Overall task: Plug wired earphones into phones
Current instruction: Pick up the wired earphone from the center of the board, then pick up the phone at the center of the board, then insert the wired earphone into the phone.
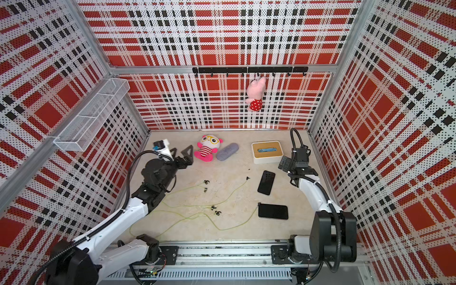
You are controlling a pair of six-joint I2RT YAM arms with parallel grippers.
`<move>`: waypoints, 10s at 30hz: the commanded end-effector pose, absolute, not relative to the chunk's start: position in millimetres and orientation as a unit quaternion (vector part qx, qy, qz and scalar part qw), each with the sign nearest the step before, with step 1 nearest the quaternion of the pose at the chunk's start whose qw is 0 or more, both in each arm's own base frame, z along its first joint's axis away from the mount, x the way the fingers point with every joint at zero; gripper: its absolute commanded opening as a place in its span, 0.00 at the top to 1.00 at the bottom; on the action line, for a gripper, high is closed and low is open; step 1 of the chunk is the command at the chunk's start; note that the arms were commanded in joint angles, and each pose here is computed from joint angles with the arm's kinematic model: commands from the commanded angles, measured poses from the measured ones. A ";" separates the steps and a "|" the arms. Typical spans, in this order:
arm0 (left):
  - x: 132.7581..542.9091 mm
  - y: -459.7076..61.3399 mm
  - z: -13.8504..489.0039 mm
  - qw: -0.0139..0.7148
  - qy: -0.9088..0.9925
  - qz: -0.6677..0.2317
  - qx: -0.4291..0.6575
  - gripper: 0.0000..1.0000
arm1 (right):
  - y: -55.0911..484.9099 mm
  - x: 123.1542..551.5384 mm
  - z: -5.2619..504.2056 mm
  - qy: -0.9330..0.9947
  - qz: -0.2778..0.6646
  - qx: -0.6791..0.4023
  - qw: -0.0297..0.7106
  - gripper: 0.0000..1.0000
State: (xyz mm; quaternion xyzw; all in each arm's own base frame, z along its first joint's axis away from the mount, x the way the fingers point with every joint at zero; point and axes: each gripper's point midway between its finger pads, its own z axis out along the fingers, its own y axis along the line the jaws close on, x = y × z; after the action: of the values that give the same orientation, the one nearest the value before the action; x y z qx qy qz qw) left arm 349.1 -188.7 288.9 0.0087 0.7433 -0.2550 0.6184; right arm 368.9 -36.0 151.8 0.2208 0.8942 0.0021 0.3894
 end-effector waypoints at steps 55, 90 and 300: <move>197.0 -451.0 -2.5 0.236 0.889 -0.066 0.386 0.78 | -25.8 262.3 153.1 0.895 0.040 0.280 0.344 0.09; 215.3 -358.3 281.8 0.464 0.698 -0.403 0.368 1.00 | 123.1 248.3 309.1 0.668 0.285 -0.273 0.631 0.37; 212.5 -412.1 225.1 0.380 0.818 -0.401 0.162 1.00 | 125.0 221.9 175.7 0.643 -0.017 -0.593 0.484 0.41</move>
State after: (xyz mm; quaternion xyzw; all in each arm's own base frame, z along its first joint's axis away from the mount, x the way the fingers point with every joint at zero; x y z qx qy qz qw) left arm 209.5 -402.5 211.8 0.1576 0.8308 -0.3821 0.3728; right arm 223.9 117.5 166.3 -0.5806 0.6679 -0.0227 0.4651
